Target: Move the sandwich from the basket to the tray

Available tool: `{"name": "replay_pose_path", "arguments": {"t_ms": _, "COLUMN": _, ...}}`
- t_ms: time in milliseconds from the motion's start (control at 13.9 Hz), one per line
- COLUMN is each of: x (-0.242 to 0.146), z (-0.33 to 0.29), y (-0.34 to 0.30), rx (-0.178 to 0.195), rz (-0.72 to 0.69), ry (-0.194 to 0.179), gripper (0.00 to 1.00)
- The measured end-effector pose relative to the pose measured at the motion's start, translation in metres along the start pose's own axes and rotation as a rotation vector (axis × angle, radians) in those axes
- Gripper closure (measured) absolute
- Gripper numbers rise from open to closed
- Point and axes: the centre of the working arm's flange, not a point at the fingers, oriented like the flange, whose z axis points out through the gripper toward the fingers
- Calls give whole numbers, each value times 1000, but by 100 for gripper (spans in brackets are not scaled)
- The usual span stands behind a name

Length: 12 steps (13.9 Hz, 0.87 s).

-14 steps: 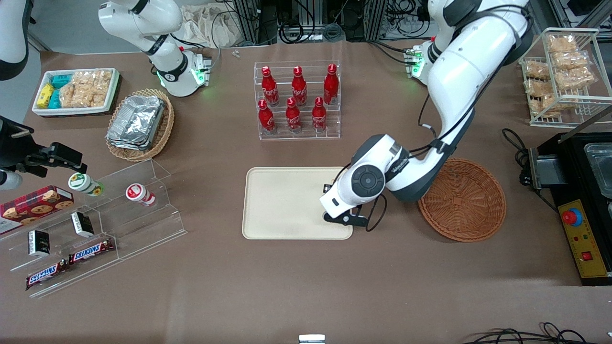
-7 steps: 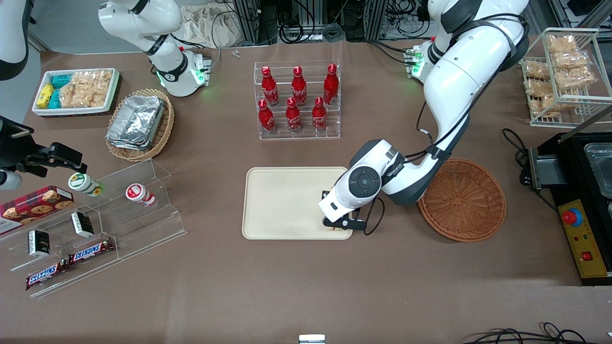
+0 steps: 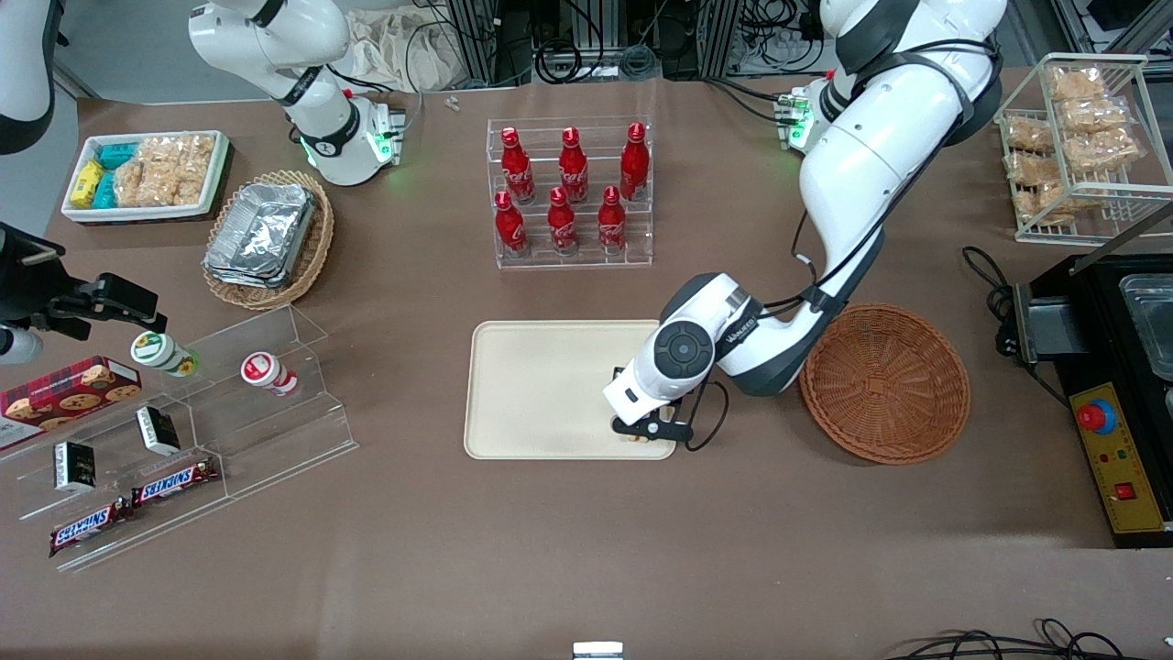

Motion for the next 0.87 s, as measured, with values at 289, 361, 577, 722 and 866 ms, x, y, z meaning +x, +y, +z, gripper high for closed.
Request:
{"name": "replay_pose_path", "arguments": {"t_ms": 289, "x": 8, "z": -20, "y": -1, "rx": -10, "rz": -54, "ry": 36, "gripper": 26}}
{"name": "replay_pose_path", "arguments": {"t_ms": 361, "x": 11, "z": -37, "y": -2, "rx": -6, "rz": -65, "ry": 53, "gripper": 17}}
{"name": "replay_pose_path", "arguments": {"t_ms": 577, "x": 9, "z": -121, "y": -26, "rx": 75, "rz": -108, "ry": 68, "gripper": 0}}
{"name": "replay_pose_path", "arguments": {"t_ms": 722, "x": 4, "z": -191, "y": -65, "rx": 120, "rz": -141, "ry": 68, "gripper": 0}}
{"name": "replay_pose_path", "arguments": {"t_ms": 866, "x": -6, "z": -250, "y": -115, "rx": 114, "rz": -147, "ry": 33, "gripper": 0}}
